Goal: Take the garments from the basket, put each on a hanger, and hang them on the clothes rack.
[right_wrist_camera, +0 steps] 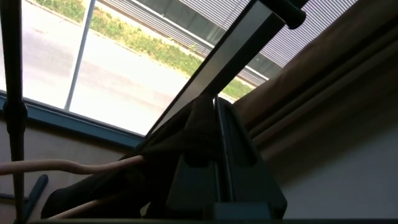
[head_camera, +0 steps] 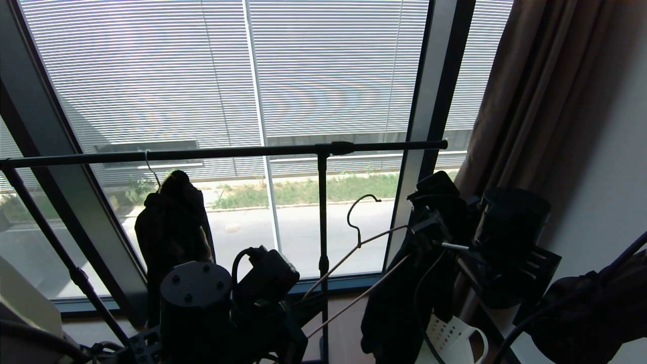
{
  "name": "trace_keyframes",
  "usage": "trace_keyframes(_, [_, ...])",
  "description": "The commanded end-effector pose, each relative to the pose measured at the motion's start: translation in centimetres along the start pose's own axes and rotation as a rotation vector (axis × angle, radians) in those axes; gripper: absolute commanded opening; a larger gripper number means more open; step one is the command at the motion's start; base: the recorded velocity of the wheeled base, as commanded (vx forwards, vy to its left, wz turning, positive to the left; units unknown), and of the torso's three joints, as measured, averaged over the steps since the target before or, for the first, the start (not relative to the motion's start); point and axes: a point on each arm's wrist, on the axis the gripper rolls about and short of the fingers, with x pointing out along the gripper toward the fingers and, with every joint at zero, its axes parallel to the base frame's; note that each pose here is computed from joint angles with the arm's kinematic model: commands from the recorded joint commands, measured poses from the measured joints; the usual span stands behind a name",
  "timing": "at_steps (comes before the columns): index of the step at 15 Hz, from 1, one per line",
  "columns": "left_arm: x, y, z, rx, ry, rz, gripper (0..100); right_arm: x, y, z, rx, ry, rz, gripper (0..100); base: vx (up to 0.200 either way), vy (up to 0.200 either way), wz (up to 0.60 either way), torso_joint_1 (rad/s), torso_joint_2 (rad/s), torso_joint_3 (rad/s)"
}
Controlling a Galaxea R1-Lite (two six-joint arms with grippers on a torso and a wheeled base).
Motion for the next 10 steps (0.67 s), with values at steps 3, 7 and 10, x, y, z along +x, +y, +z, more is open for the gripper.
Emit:
trace_keyframes(3, [0.1,-1.1,-0.2,0.012,0.013,-0.039,0,-0.8,0.9,0.5,0.011,-0.037,0.016,0,0.000,0.000,0.00,0.000,0.00,0.000])
trace_keyframes(7, [-0.2,-2.1,-0.9,0.023,0.045,-0.076,0,-1.0,0.9,0.7,0.016,-0.044,0.019,0,0.000,0.000,0.00,0.000,0.00,0.000])
trace_keyframes(10, [-0.2,-2.5,-1.1,0.027,0.053,-0.093,0,-1.4,1.4,1.1,0.030,-0.076,0.030,0,0.000,0.000,0.00,0.000,0.00,0.000])
